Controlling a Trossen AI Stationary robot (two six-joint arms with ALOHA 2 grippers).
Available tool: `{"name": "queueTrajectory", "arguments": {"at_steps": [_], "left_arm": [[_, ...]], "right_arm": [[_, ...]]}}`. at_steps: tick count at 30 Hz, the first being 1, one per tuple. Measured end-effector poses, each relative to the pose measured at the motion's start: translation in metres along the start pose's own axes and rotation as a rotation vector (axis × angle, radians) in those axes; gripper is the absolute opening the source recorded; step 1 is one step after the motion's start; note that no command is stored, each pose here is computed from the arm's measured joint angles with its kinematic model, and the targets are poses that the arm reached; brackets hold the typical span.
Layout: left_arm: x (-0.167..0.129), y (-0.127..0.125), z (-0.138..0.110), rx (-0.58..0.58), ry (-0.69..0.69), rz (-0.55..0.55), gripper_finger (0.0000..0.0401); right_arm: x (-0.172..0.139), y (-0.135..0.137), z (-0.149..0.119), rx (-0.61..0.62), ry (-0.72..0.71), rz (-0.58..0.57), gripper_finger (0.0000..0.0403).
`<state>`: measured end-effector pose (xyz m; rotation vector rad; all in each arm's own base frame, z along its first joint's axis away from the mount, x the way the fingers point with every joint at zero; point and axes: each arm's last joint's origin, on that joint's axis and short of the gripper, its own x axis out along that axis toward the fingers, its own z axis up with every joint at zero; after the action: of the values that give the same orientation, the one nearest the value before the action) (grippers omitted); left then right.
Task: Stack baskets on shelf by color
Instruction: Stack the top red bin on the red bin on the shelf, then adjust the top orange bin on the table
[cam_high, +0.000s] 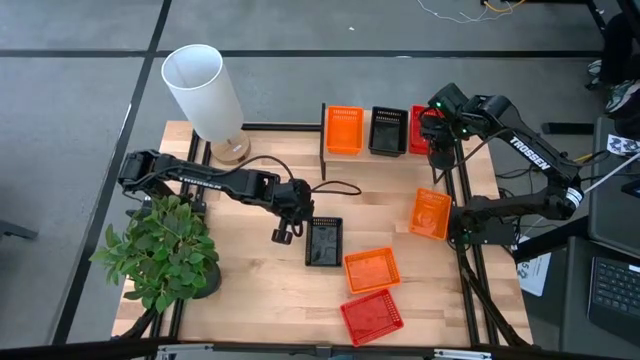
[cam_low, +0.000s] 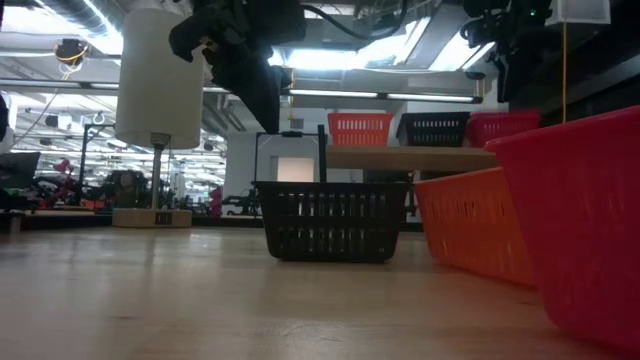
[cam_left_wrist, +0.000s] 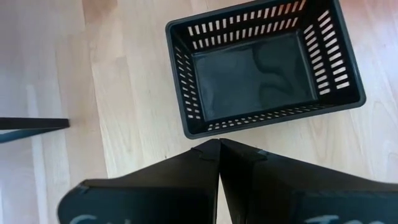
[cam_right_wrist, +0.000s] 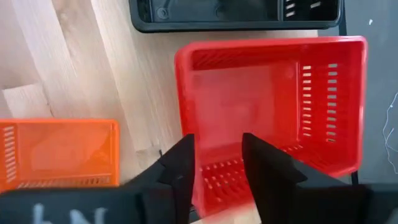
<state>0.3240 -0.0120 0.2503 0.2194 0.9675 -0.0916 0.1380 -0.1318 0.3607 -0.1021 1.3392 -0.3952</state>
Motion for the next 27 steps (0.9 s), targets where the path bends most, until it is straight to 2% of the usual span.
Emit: {"name": "queueTrajectory", "arguments": {"at_steps": [7,9,11,14,19,21,23,27], "left_arm": [[0.000,0.000,0.000,0.000,0.000,0.000,0.0000],[0.000,0.000,0.000,-0.001,0.000,0.000,0.0000],[0.000,0.000,0.000,-0.002,0.000,0.000,0.0000],[0.000,0.000,0.000,-0.003,0.000,-0.001,0.0000],[0.000,0.000,0.000,0.000,0.000,0.000,0.0000],[0.000,0.000,0.000,-0.001,0.000,-0.001,0.0000],[0.000,0.000,0.000,-0.007,0.000,0.000,0.0000],[0.000,-0.002,0.000,-0.001,-0.001,-0.004,0.0000]], "right_arm": [[-0.002,0.008,0.003,0.055,-0.008,0.015,0.0161],[-0.003,0.012,0.004,0.106,-0.008,0.028,0.0162],[-0.005,0.018,0.006,0.216,-0.025,0.078,0.0163],[-0.010,0.031,0.009,0.359,-0.068,0.270,0.0163],[-0.028,0.064,0.011,0.375,-0.129,0.648,0.0163],[-0.036,0.075,0.007,0.369,-0.102,0.715,0.0163],[-0.040,0.086,0.001,0.383,-0.058,0.680,0.0163],[-0.023,0.103,-0.015,0.479,0.068,0.405,0.0163]]}}
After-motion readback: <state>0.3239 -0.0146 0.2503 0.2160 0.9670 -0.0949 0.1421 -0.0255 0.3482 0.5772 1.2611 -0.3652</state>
